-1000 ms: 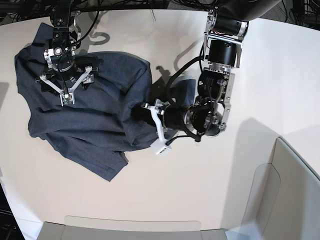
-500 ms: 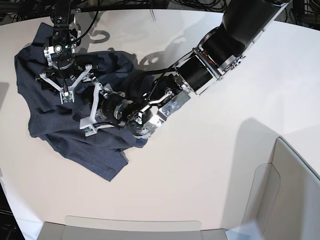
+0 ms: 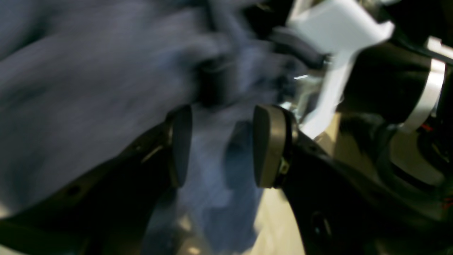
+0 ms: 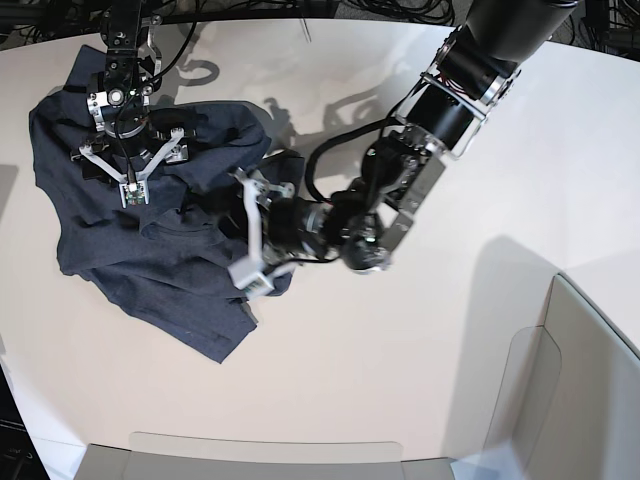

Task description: Layout the t-shirt on the table in an organized manner, then fold the t-shirt properly

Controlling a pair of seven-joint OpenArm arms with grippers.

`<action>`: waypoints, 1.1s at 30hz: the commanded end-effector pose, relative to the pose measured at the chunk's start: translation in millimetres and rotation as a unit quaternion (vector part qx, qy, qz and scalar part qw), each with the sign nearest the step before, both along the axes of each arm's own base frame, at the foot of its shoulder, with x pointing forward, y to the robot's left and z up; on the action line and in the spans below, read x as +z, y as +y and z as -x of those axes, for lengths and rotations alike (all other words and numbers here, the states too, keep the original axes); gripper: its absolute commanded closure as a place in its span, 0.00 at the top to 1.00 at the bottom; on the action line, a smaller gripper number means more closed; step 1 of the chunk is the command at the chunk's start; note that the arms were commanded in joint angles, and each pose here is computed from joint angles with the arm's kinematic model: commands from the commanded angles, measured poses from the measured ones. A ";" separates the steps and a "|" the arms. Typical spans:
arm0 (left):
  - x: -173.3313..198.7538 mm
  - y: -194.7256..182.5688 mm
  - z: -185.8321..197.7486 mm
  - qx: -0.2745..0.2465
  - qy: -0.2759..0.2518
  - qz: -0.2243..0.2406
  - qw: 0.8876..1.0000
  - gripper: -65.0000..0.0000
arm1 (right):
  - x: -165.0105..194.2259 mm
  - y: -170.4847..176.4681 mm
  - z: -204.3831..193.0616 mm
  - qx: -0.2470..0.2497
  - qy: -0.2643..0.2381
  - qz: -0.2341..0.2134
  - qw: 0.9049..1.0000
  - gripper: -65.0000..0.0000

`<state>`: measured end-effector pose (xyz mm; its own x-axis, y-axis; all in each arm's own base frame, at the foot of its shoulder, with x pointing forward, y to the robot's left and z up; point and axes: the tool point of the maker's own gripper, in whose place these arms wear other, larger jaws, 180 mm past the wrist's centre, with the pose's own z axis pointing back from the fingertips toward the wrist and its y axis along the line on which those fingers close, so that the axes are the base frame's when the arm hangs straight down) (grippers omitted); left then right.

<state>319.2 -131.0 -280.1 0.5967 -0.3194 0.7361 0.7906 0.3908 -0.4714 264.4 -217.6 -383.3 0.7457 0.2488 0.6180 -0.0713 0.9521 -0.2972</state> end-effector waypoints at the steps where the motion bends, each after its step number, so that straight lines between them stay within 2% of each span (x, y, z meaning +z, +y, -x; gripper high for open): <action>1: 22.5 11.9 -10.8 0.023 -0.015 0.034 0.999 0.42 | -0.9 -2.9 3.2 -0.001 0.010 0.008 1.000 0.80; 5: 9.4 75.4 -18.0 0.108 0.002 0.033 0.994 0.42 | -3.7 -3.7 7.8 0.000 0.016 0.010 1.000 0.80; 9: -28.5 100.2 3.6 0.128 0.043 0.007 0.991 0.42 | -4.9 -3.7 9.6 0.000 0.018 0.010 1.000 0.80; 15: -54.6 101.9 28.6 0.143 0.078 0.015 0.986 0.43 | -5.6 -3.7 10.8 0.000 0.020 0.010 1.000 0.80; 33: -65.4 78.5 32.3 0.145 0.119 0.039 0.981 0.43 | -12.5 -3.7 21.6 0.000 0.034 0.010 0.999 0.80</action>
